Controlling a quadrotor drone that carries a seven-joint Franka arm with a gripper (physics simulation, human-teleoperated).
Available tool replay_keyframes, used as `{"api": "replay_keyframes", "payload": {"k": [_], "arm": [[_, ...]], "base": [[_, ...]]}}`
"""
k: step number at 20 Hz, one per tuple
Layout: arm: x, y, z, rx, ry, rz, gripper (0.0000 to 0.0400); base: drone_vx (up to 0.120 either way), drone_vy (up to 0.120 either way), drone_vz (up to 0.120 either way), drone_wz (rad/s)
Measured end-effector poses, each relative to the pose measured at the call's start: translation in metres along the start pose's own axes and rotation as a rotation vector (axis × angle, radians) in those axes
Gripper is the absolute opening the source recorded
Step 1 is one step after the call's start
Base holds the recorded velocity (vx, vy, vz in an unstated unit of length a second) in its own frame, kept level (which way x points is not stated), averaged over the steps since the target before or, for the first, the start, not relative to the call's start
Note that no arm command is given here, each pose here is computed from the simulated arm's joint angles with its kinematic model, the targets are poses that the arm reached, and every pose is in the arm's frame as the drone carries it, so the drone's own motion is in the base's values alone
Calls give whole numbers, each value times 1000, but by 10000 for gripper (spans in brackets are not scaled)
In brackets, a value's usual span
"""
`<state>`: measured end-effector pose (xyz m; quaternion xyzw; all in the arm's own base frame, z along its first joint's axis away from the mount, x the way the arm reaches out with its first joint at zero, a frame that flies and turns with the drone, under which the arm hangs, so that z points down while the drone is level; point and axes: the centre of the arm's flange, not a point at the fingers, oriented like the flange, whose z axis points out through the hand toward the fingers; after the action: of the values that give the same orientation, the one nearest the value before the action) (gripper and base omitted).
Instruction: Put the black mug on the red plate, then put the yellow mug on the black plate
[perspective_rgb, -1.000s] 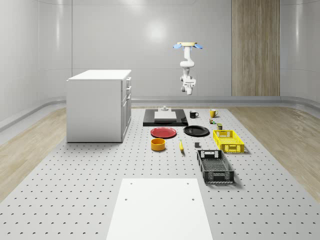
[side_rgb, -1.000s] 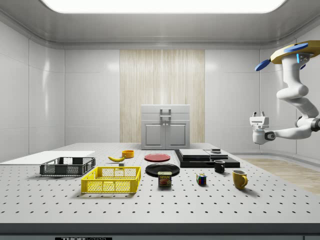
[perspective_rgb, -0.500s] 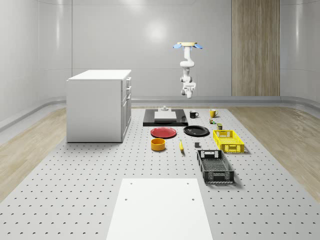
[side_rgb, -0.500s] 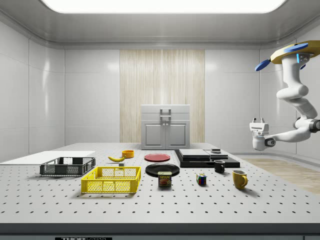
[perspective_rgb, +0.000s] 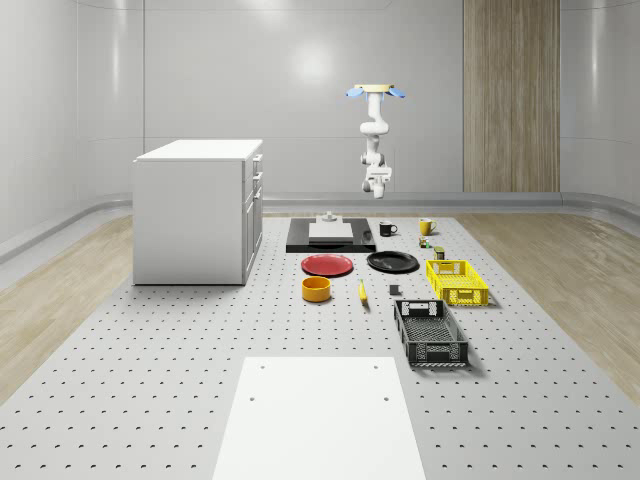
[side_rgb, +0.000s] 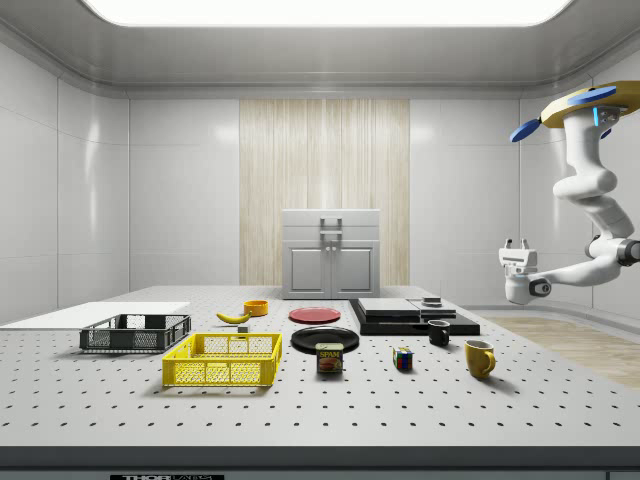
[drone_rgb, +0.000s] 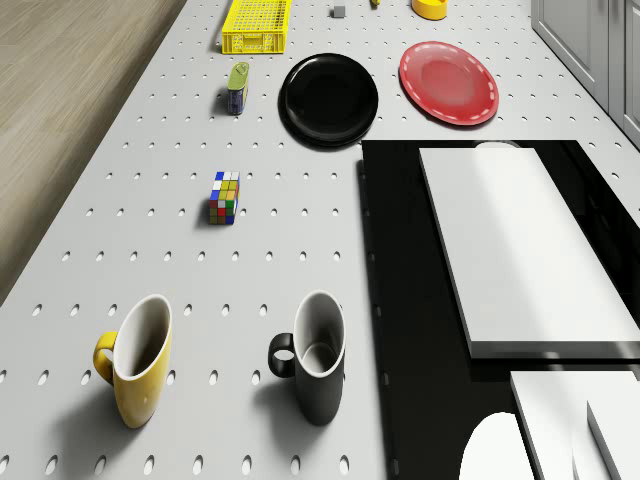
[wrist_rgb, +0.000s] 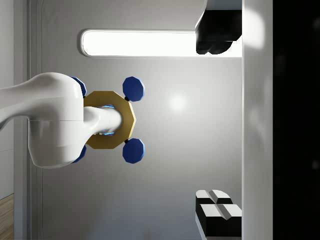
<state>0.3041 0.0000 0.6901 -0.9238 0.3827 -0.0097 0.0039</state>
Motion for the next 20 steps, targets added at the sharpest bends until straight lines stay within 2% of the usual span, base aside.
{"api": "replay_keyframes", "payload": {"k": [20], "arm": [[-1, 1, -1, 7, 15, 0, 400]], "base": [[0, 0, 0, 0]]}}
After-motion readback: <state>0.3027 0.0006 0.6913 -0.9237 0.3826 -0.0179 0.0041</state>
